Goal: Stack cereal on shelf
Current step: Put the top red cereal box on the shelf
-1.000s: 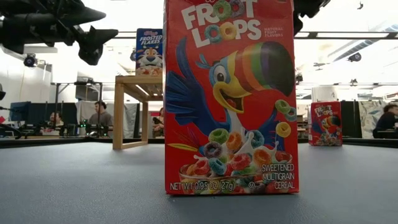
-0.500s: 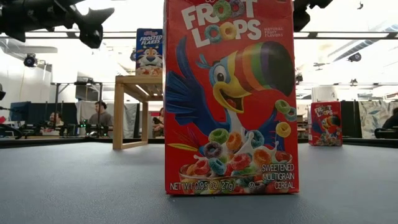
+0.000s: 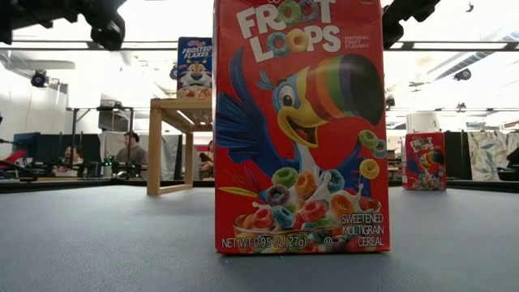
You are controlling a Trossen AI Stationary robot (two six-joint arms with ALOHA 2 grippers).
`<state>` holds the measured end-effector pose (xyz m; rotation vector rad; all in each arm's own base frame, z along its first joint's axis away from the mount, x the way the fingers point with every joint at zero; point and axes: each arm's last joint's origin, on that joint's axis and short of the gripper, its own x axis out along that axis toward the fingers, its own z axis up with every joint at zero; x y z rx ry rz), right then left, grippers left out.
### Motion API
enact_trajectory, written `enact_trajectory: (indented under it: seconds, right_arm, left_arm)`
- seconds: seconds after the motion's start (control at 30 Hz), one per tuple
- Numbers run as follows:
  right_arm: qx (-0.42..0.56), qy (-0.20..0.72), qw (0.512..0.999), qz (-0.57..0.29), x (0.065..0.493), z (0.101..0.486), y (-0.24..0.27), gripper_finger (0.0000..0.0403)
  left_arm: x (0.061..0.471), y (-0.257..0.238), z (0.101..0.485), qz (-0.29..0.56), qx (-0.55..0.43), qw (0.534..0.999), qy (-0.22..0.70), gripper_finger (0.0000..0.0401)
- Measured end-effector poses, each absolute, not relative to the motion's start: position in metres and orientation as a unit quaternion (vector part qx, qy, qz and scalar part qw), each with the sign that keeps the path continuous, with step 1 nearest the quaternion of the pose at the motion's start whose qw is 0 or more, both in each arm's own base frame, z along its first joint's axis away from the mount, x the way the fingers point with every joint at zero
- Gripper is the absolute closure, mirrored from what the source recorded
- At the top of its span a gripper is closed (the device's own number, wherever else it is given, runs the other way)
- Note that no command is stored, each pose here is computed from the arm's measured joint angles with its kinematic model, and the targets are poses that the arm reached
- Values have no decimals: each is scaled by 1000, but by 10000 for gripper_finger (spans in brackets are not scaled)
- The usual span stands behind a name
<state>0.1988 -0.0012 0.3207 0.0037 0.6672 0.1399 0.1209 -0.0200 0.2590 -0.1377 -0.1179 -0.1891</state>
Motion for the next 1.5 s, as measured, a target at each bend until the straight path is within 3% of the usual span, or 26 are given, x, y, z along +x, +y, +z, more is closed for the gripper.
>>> enact_trajectory:
  seconds: [0.53,0.9,1.23,1.5]
  right_arm:
    - [6,314,947,60,200,323,-2,165]
    - [27,465,863,-197,167,321,-19,165]
    - [13,490,832,-258,157,321,-51,164]
    - [28,515,817,-259,146,319,-71,121]
  left_arm:
    - [150,-75,265,-119,-37,992,-14,234]
    - [182,-98,287,-123,56,991,21,234]
    - [180,-97,277,-122,42,992,-3,234]
    - [166,-89,264,-121,23,992,-24,234]
